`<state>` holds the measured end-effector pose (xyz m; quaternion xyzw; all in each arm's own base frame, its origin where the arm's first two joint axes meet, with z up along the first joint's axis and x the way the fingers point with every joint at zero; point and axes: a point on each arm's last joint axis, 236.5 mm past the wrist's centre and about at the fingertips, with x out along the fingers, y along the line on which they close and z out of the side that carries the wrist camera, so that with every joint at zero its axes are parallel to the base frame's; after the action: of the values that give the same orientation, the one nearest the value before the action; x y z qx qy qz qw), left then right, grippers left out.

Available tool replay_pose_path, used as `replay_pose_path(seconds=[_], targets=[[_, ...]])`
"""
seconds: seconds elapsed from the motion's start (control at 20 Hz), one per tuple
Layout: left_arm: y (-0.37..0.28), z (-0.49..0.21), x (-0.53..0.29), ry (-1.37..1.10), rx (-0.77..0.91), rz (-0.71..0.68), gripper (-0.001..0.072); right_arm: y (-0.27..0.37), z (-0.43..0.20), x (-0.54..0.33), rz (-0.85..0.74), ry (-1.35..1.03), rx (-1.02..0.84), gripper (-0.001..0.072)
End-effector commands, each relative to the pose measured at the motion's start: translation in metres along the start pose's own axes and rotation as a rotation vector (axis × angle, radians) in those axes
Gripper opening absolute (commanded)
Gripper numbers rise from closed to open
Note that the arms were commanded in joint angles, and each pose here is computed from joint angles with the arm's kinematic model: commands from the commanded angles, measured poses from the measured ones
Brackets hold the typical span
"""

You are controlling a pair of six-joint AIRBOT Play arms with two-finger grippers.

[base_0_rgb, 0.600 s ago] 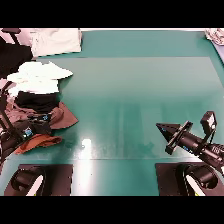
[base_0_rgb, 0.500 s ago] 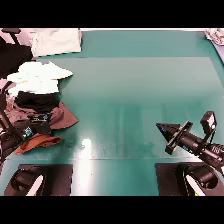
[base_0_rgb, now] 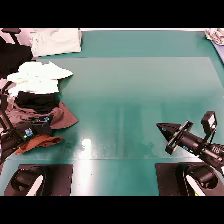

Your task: Fold the shirts.

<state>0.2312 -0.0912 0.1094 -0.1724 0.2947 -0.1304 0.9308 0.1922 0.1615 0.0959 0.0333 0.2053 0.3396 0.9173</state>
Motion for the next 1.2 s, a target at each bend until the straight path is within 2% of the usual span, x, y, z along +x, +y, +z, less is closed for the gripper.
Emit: replay_pose_path(seconds=[0.0, 0.15, 0.4, 0.45, 0.5, 0.55, 0.7, 0.85, 0.95, 1.05, 1.15], targets=[[0.003, -0.022, -0.005, 0.100, -0.152, 0.026, 0.0032, 0.000, 0.000, 0.000, 0.001, -0.001, 0.000, 0.0015], [0.032, -0.023, -0.033, 0.144, -0.262, 0.209, 0.0032, -0.005, 0.012, 0.000, -0.020, -0.052, -0.001, 0.0015], [0.094, 0.019, -0.133, 0.032, -0.300, 0.594, 0.0033, -0.007, 0.038, -0.003, -0.024, -0.163, 0.048, 0.0015], [0.101, 0.011, -0.146, 0.075, -0.272, 0.645, 0.0082, -0.009, 0.044, -0.004, -0.034, -0.186, 0.049, 0.0015], [0.106, 0.000, -0.153, 0.129, -0.252, 0.681, 0.0251, -0.011, 0.048, -0.005, -0.041, -0.204, 0.050, 0.0015], [0.111, -0.009, -0.157, 0.175, -0.243, 0.713, 0.0362, -0.012, 0.050, -0.006, -0.045, -0.213, 0.049, 0.0015], [0.118, -0.003, -0.148, 0.212, -0.194, 0.755, 0.0359, -0.013, 0.047, -0.002, -0.047, -0.198, 0.059, 0.0015], [0.121, 0.007, -0.112, 0.305, -0.103, 0.776, 0.0365, -0.017, 0.030, 0.012, -0.032, -0.122, 0.301, 0.0015], [0.129, 0.016, -0.081, 0.380, -0.013, 0.805, 0.0683, -0.020, 0.020, 0.022, -0.033, -0.076, 0.472, 0.0015], [0.154, 0.024, -0.062, 0.458, 0.018, 0.907, 0.0695, -0.013, 0.020, 0.028, 0.000, -0.036, 0.550, 0.0015], [0.184, 0.020, -0.047, 0.554, -0.036, 0.963, 0.0712, -0.007, 0.024, 0.031, 0.009, 0.017, 0.538, 0.0016]])
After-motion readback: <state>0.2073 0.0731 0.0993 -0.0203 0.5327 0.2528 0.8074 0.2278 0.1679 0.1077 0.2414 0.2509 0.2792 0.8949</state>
